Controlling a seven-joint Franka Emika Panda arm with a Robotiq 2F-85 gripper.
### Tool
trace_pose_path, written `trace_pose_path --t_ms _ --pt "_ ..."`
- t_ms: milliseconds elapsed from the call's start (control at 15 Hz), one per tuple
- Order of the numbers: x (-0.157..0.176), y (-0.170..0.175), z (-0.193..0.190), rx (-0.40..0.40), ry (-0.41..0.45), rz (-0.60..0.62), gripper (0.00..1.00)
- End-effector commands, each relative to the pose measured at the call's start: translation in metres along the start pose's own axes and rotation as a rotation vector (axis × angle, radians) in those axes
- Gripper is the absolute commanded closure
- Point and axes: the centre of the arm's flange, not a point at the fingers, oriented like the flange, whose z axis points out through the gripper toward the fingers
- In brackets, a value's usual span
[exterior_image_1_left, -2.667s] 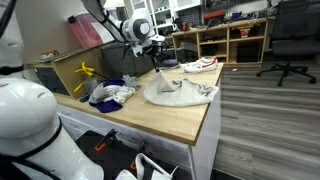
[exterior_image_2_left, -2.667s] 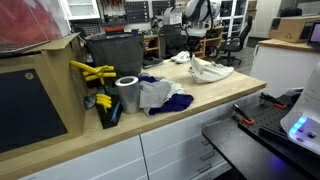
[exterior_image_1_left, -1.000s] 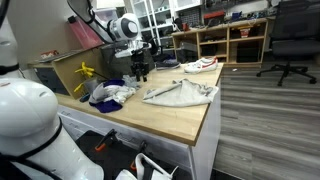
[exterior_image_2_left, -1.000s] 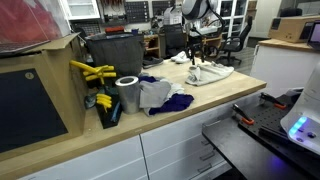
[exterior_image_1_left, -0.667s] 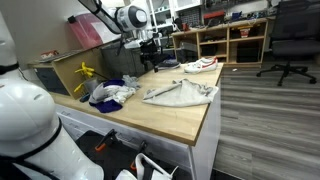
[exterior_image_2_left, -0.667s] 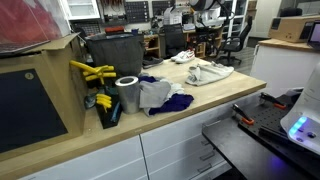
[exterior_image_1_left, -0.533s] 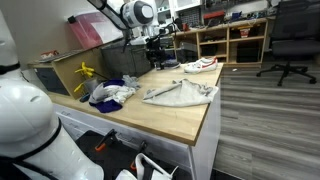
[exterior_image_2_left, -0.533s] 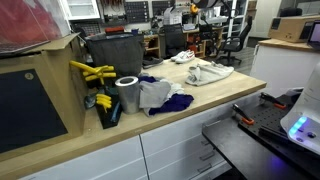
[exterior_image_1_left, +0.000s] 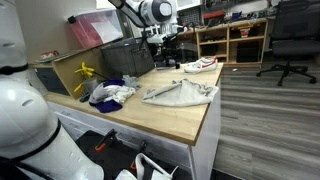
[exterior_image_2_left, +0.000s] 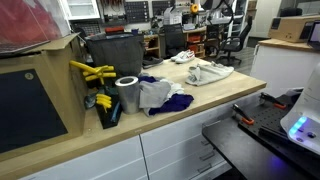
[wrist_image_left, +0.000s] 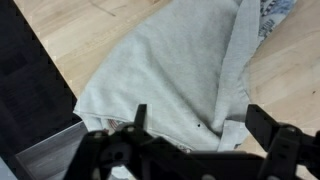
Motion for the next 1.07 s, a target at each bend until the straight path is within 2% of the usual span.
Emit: trace_pose_path --t_ms 0,467,800,867,933,1000 --pt "0.037 0.004 0.011 -0.017 -0.068 -0.047 0.00" --pt "0.083 0.030 0.024 -0.107 -0.171 -0.158 0.00" --pt "0.107 0.046 0.018 -0.182 -0.157 -0.180 0.00" --pt "0.103 0.043 0.014 -0.180 -0.137 -0.138 0.00" --pt "0.091 0.047 0.025 -0.160 -0.142 -0.157 0.00" --pt "0.094 0.047 0.024 -0.162 -0.135 -0.153 0.00"
